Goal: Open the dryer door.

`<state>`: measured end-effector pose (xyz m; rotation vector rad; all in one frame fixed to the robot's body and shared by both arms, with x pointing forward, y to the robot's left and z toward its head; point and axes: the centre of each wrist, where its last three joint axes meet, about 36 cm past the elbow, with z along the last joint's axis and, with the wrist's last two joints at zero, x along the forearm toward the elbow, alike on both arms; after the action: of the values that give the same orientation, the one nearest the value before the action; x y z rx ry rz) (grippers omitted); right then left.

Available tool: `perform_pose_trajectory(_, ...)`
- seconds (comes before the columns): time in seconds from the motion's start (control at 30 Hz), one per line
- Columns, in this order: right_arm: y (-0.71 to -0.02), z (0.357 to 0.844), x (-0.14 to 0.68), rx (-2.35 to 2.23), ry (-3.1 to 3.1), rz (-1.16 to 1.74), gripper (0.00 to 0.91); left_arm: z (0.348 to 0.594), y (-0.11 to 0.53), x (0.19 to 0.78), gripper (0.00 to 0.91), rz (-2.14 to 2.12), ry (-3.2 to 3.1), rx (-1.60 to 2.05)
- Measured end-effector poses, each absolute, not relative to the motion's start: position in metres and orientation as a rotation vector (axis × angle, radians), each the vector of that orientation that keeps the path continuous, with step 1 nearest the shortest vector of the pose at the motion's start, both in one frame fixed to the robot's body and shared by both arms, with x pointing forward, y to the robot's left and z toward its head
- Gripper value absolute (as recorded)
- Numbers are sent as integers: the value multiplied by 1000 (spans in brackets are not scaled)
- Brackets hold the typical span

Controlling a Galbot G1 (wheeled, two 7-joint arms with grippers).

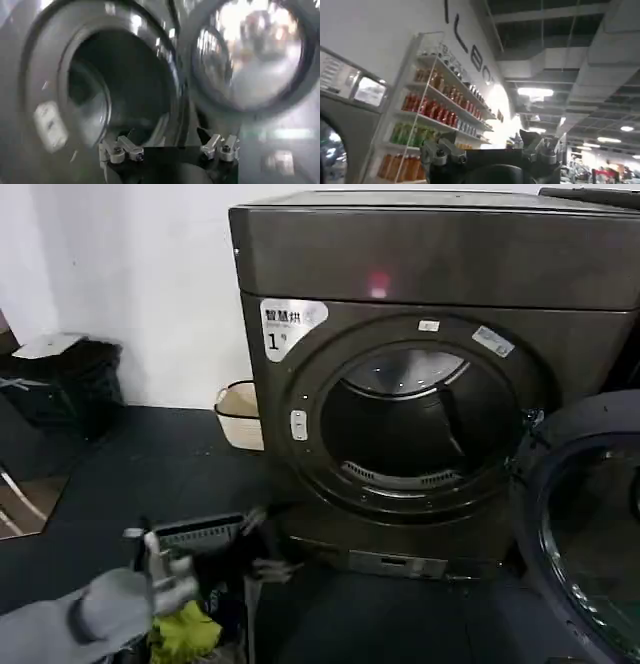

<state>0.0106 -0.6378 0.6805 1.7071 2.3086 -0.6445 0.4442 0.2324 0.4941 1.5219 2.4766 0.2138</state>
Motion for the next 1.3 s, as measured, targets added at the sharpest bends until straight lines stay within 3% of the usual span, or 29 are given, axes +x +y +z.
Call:
perform_pose_trajectory(0.67,-655,681,1,1752,2169,-626,907,477,430,406,907,1205,2810,1383)
perform_pose_trajectory(0.87,-657,686,-1,1743,2154,-643,907,483,467,396,907,1517,2814,1370)
perform_pose_trajectory(1.3,-661,684,-7,1746,2150,-650,907,500,510,389,907,1778,2734,1624)
